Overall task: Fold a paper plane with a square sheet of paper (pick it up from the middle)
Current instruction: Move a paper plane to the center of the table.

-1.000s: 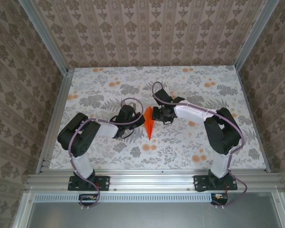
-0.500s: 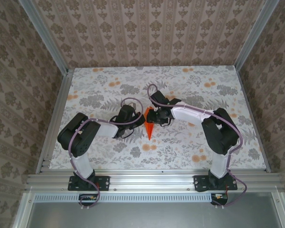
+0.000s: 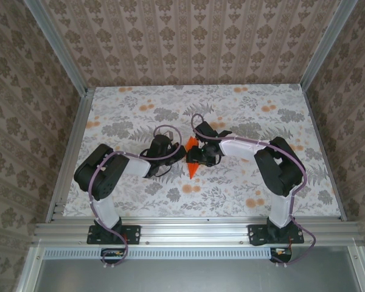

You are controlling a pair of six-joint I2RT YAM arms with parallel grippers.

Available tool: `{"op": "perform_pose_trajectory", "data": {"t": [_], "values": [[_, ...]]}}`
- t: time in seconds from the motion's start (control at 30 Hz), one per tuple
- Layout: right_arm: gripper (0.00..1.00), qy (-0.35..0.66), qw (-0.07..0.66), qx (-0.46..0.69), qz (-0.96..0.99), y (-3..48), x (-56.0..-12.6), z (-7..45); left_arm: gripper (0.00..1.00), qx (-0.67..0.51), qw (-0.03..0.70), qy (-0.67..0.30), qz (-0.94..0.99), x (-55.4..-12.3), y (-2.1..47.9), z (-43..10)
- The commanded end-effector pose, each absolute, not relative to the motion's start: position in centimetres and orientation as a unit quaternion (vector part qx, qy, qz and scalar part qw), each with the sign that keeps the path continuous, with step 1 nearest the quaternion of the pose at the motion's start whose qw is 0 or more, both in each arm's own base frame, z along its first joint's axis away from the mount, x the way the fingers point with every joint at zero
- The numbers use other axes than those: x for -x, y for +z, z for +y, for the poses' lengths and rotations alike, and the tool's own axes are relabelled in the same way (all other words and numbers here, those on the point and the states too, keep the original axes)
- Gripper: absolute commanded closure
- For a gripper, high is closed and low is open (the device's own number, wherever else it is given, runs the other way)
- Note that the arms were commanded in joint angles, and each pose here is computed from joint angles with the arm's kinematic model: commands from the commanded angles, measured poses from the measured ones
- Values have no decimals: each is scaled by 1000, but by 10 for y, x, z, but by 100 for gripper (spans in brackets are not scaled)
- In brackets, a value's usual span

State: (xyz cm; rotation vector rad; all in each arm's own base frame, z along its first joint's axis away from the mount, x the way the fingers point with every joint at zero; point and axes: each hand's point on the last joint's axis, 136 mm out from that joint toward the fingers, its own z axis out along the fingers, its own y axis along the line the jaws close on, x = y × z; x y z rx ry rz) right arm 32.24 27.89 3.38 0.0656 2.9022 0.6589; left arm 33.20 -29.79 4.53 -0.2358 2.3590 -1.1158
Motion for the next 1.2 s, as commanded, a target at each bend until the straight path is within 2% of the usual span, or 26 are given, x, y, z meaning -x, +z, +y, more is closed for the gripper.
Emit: {"op": "perform_pose_trajectory", "data": {"t": [0.0,0.2,0.53,0.6,0.77,0.9,1.17], "values": [[47,242,81,-22,967,39,-322,284,100,95,250,-417,869,-331,40,-296],[41,254,84,-14,963,40,-322,288,100,96,249,-420,867,-332,40,-297],[39,239,84,-1,967,34,-320,286,98,97,245,-424,866,-330,40,-297],[41,231,86,-1,969,33,-321,283,98,99,243,-428,865,-330,40,-297],[53,214,94,-11,972,32,-322,275,95,104,231,-451,856,-330,44,-297],[56,226,104,-13,968,37,-323,276,93,105,213,-468,851,-329,48,-298],[44,302,129,11,945,53,-321,294,95,114,180,-476,853,-327,42,-299]]}}
